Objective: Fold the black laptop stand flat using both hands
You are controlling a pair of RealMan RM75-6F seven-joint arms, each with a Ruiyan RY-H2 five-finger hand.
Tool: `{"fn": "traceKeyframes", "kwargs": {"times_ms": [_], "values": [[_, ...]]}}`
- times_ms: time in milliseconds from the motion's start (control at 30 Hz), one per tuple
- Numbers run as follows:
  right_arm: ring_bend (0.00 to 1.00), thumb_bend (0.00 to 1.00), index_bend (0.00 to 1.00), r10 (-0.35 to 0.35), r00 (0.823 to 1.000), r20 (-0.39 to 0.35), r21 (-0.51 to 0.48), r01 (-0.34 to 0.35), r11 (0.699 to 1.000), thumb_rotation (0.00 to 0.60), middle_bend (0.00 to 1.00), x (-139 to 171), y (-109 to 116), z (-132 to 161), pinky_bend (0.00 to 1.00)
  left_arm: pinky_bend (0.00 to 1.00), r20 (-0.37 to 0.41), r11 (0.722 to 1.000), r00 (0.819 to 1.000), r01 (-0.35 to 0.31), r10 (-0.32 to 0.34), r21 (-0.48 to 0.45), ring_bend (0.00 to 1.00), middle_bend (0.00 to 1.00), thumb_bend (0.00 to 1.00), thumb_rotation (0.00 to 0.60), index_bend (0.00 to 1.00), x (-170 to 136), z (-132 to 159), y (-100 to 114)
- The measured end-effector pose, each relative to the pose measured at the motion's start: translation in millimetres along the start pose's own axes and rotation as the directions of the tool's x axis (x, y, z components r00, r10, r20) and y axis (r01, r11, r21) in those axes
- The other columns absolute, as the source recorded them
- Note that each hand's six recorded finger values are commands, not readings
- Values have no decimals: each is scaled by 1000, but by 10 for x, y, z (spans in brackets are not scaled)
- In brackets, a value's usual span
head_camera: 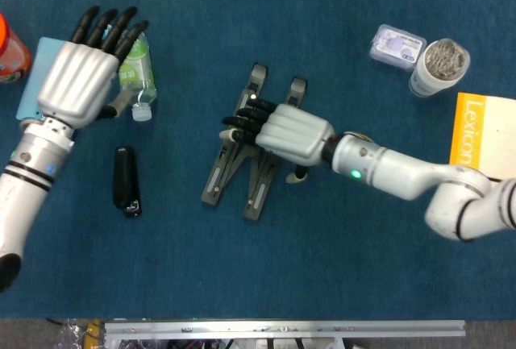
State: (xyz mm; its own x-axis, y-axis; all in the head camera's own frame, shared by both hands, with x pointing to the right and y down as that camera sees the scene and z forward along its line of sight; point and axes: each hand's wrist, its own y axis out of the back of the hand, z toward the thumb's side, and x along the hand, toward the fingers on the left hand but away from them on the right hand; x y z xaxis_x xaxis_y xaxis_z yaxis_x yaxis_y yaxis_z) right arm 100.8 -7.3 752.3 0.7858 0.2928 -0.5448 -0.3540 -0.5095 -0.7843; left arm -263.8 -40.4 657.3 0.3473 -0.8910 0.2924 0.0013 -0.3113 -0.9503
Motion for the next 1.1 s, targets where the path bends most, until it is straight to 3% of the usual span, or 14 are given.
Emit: {"fn": "traceKeyframes", "kwargs": {"times_ms": [433, 667, 1100], "values": [[0, 0, 0, 87, 992, -92, 178, -70, 982, 600, 0, -437, 0, 264, 0, 0, -49, 1000, 999, -6, 6, -14, 0, 0, 316, 600, 0, -108, -186, 90], [0, 0, 0, 127, 987, -96, 190, -107, 976, 600, 0, -404, -66, 235, 0, 0, -58, 1000, 998, 1, -2, -12, 0, 0, 316, 600, 0, -131, -211, 80], [0, 0, 0, 127, 988, -91, 190, -109, 976, 600, 0, -211, 27, 100, 0, 0, -57, 1000, 998, 13, -13, 2, 0, 0, 315, 600, 0, -124, -176, 59]]}}
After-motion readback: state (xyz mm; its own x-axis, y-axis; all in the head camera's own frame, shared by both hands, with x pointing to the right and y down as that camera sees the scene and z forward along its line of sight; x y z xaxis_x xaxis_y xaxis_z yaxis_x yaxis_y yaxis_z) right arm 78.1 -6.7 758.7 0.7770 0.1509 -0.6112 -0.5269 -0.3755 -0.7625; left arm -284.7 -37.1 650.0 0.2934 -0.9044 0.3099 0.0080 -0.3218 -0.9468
